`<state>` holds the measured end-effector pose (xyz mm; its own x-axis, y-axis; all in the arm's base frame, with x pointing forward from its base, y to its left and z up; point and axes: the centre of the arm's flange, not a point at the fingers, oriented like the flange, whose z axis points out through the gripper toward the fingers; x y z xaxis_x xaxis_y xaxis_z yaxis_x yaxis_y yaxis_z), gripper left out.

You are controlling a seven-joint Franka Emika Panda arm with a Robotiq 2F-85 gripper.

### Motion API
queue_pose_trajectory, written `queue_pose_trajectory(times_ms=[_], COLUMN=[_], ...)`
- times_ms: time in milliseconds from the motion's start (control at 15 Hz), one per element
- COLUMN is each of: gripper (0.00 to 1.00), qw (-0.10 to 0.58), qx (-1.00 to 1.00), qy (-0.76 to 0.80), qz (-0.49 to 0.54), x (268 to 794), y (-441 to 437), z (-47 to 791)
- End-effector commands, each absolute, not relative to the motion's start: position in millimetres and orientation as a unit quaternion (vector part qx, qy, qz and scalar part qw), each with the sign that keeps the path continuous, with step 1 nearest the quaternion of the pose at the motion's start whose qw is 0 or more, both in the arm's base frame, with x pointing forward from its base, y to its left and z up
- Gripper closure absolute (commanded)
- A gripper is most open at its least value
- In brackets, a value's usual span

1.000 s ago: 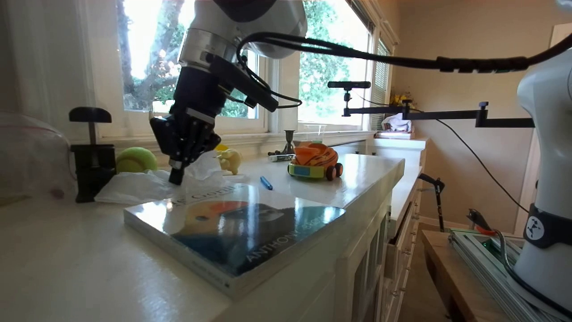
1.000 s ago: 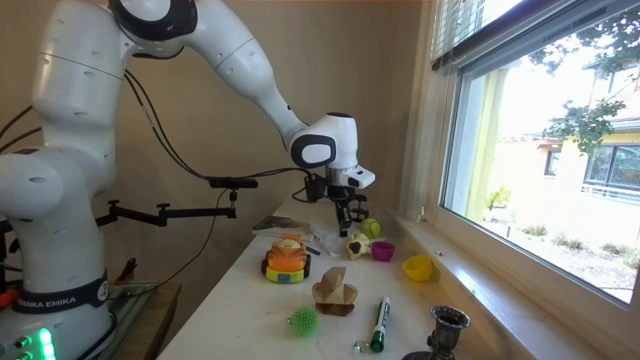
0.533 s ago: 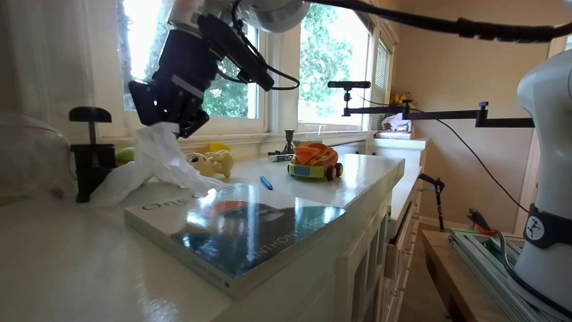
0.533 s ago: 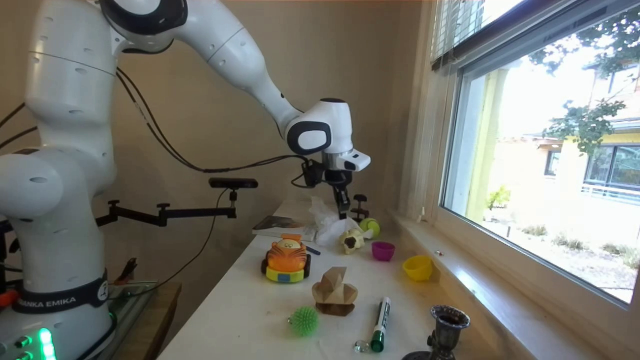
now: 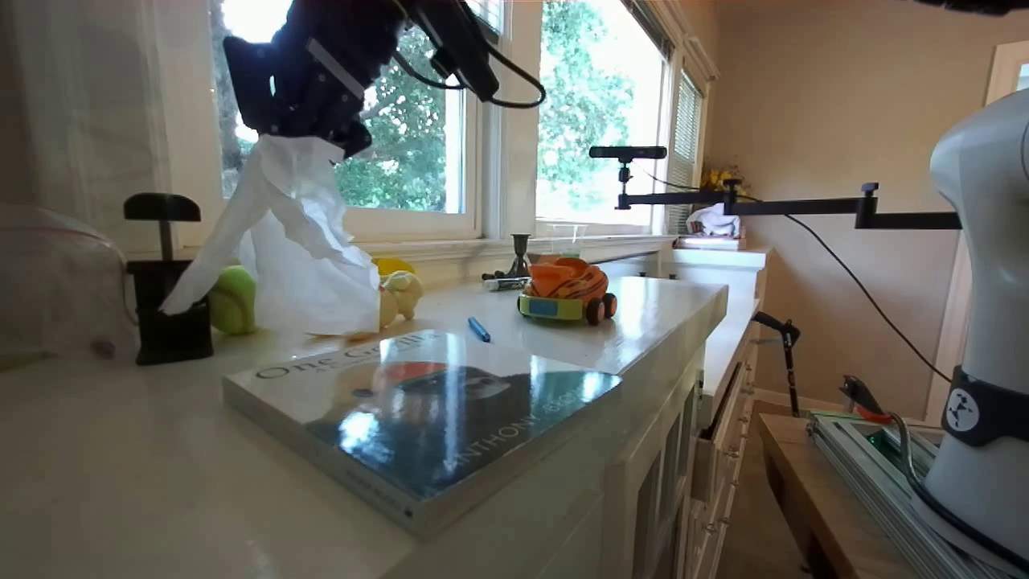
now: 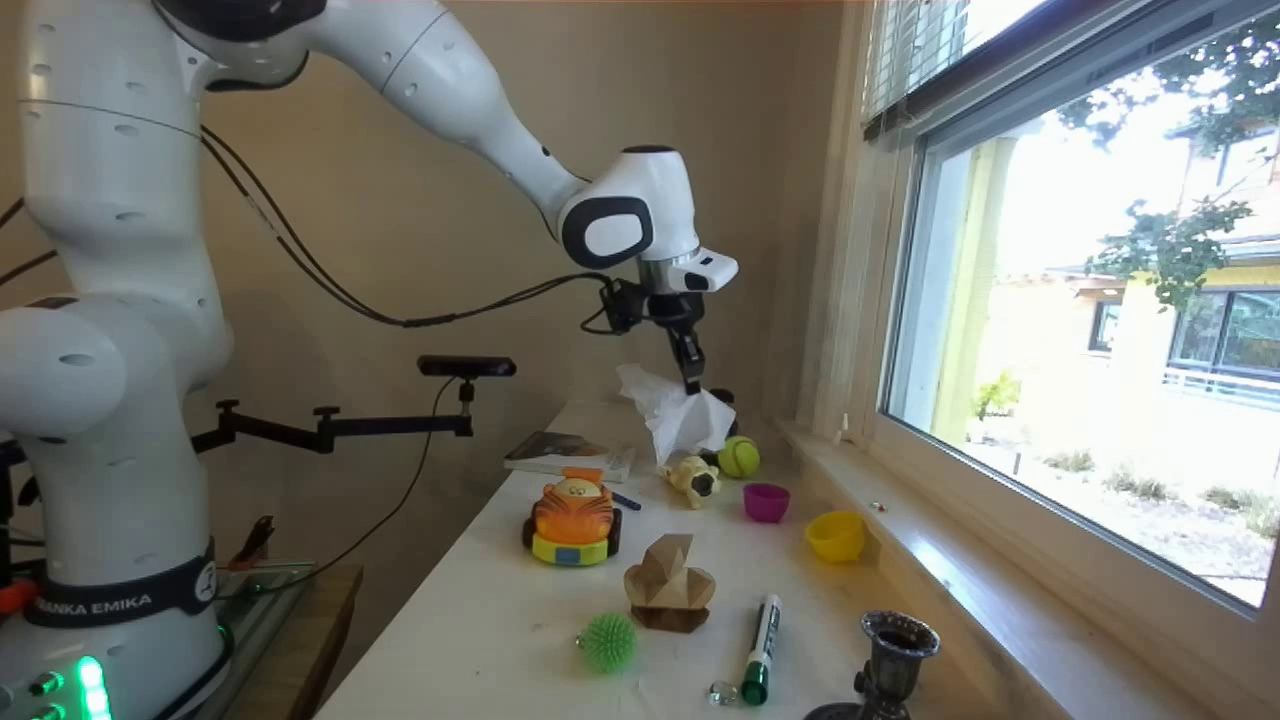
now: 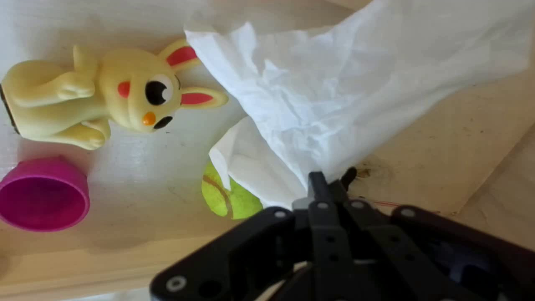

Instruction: Use the white napkin to clean the window.

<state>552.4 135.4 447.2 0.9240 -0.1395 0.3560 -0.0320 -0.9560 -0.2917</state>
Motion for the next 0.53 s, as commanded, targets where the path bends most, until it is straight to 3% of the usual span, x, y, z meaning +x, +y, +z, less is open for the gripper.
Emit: queue_pose_trajectory(times_ms=[0,467], gripper=[1.00,1.00], qw=[0.130,-0.021], qx=[-0.966,-0.956], qy=[0.025,-0.049], qz=[-0.221,-0.288], x=[528,502], y=[133,136], z=[468,476])
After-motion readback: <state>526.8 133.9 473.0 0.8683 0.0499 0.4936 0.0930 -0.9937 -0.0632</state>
